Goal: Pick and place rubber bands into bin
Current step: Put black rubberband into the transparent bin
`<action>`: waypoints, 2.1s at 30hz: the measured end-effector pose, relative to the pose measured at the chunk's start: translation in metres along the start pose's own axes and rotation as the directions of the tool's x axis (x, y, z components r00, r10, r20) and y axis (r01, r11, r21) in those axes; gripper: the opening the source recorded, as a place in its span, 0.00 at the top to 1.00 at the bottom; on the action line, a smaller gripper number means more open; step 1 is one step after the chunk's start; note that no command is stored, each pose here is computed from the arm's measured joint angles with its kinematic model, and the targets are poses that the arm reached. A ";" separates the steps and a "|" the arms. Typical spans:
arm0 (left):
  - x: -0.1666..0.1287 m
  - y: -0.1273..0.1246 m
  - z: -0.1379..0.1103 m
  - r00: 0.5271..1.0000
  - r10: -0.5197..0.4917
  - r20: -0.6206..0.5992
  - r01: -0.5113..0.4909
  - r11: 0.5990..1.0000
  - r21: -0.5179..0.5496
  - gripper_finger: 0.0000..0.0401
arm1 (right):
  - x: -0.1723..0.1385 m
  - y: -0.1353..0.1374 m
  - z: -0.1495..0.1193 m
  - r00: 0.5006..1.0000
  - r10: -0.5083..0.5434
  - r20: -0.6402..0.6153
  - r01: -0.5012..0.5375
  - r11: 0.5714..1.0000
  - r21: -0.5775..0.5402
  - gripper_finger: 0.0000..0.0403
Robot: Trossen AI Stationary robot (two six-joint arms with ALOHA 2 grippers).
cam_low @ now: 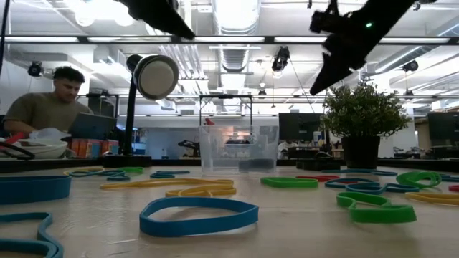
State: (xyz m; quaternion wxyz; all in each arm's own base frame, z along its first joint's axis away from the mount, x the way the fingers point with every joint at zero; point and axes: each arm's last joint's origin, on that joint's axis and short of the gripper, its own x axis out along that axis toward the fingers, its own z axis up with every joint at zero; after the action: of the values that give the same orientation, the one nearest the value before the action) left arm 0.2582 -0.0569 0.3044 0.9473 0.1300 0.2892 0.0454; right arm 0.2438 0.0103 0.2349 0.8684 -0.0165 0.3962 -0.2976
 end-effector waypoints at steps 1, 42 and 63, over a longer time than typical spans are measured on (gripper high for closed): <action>-0.005 -0.002 -0.002 1.000 -0.011 0.007 0.011 1.000 -0.004 0.71 | 0.003 -0.002 0.004 1.000 -0.001 -0.020 0.001 1.000 0.028 0.83; -0.025 -0.011 -0.019 0.998 -0.055 0.030 0.056 0.998 -0.033 0.71 | 0.093 0.004 -0.012 0.765 -0.110 -0.635 -0.205 0.893 -0.401 0.67; -0.024 -0.012 -0.020 0.998 -0.055 0.023 0.056 0.997 -0.055 0.71 | 0.113 -0.009 -0.015 0.797 -0.007 -0.603 -0.335 0.826 -0.453 0.66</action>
State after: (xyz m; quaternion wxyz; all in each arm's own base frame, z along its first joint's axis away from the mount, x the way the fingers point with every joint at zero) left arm 0.2273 -0.0676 0.2979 0.9546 0.0959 0.2810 0.0256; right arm 0.2864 -0.0544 0.1501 0.6877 -0.1320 0.7088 -0.0847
